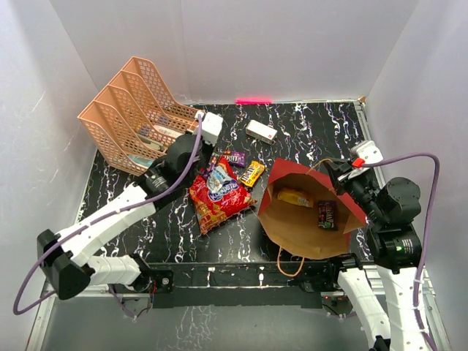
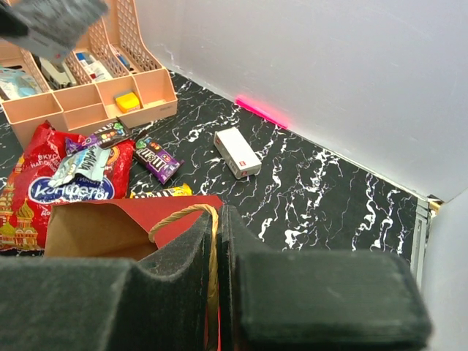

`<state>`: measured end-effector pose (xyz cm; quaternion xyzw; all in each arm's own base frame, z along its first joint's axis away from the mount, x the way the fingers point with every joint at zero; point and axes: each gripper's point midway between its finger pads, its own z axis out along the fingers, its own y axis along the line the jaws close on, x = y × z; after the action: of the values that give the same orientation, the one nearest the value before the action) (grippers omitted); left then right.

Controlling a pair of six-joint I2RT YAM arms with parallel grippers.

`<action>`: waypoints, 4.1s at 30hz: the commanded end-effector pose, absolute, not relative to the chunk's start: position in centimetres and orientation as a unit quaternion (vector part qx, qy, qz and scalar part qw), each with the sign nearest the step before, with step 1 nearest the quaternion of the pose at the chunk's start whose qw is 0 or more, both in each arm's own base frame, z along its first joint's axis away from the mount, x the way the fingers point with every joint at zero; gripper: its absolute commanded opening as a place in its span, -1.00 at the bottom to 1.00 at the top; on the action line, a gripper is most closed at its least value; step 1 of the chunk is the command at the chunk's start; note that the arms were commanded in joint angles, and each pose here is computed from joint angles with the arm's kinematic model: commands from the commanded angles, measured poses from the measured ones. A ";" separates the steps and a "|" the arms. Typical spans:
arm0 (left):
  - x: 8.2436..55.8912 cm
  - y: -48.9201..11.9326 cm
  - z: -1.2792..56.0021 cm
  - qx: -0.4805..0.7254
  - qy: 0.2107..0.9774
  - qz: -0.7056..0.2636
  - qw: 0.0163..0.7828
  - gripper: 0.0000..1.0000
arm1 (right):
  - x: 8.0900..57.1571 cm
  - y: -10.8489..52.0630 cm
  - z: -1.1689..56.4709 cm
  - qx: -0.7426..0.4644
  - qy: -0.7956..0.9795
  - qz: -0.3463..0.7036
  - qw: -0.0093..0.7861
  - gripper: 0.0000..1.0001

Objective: Take the snacks out of the paper bag
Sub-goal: Place the snack at the center of the board, then take out the snack from the paper bag.

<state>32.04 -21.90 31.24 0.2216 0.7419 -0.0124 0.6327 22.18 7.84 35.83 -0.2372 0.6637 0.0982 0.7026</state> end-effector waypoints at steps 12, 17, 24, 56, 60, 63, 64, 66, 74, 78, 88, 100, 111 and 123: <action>35.4 -21.6 18.4 0.284 0.831 0.097 0.469 -1.00 | 22.0 7.8 36.4 -0.230 0.654 0.100 0.714 -0.85; 34.2 -22.3 17.1 0.291 0.845 0.061 0.445 -0.66 | 22.0 7.9 36.4 -0.232 0.654 0.102 0.713 -0.84; 32.8 -24.4 24.7 0.286 0.793 -0.055 0.536 0.03 | 22.1 8.0 36.3 -0.233 0.653 0.102 0.713 -0.85; 13.8 -46.6 20.4 0.670 0.467 -0.208 0.538 -0.03 | 22.1 9.0 36.7 -0.233 0.649 0.138 0.711 -0.84; 14.4 -49.0 17.6 0.700 0.454 -0.187 0.518 -0.25 | 22.1 9.0 37.1 -0.233 0.650 0.137 0.711 -0.85; 14.8 -50.4 15.7 0.720 0.448 -0.171 0.502 -0.27 | 22.0 9.0 37.4 -0.235 0.646 0.138 0.713 -0.85; 15.1 -50.7 15.0 0.726 0.445 -0.161 0.499 -0.27 | 21.9 9.1 37.5 -0.235 0.645 0.140 0.713 -0.85; 15.7 -51.2 13.8 0.736 0.442 -0.141 0.493 -0.26 | 21.9 9.1 37.6 -0.235 0.646 0.142 0.712 -0.85; 18.6 -52.6 10.4 0.742 0.436 -0.091 0.500 -0.10 | 21.8 9.3 37.6 -0.237 0.644 0.147 0.712 -0.84; 20.5 -53.3 9.6 0.732 0.441 -0.071 0.514 -0.06 | 21.8 9.4 37.7 -0.238 0.644 0.151 0.711 -0.85; 24.7 -54.5 8.8 0.700 0.463 -0.057 0.541 -0.06 | 21.5 9.5 38.2 -0.239 0.641 0.153 0.713 -0.85; 26.6 -56.3 6.7 0.716 0.456 -0.058 0.525 -0.03 | 21.6 9.5 38.5 -0.240 0.640 0.153 0.714 -0.84; 26.1 -56.9 9.4 0.680 0.459 -0.087 0.565 -0.05 | 21.6 9.4 38.7 -0.240 0.638 0.148 0.716 -0.85; 24.8 -56.0 9.8 0.714 0.438 -0.062 0.542 0.06 | 21.3 10.7 38.8 -0.266 0.628 0.177 0.710 -0.85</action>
<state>25.68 -55.56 6.12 0.7155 0.4598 -0.0594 0.5226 21.96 9.81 35.41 -0.2452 0.6701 0.1646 0.6810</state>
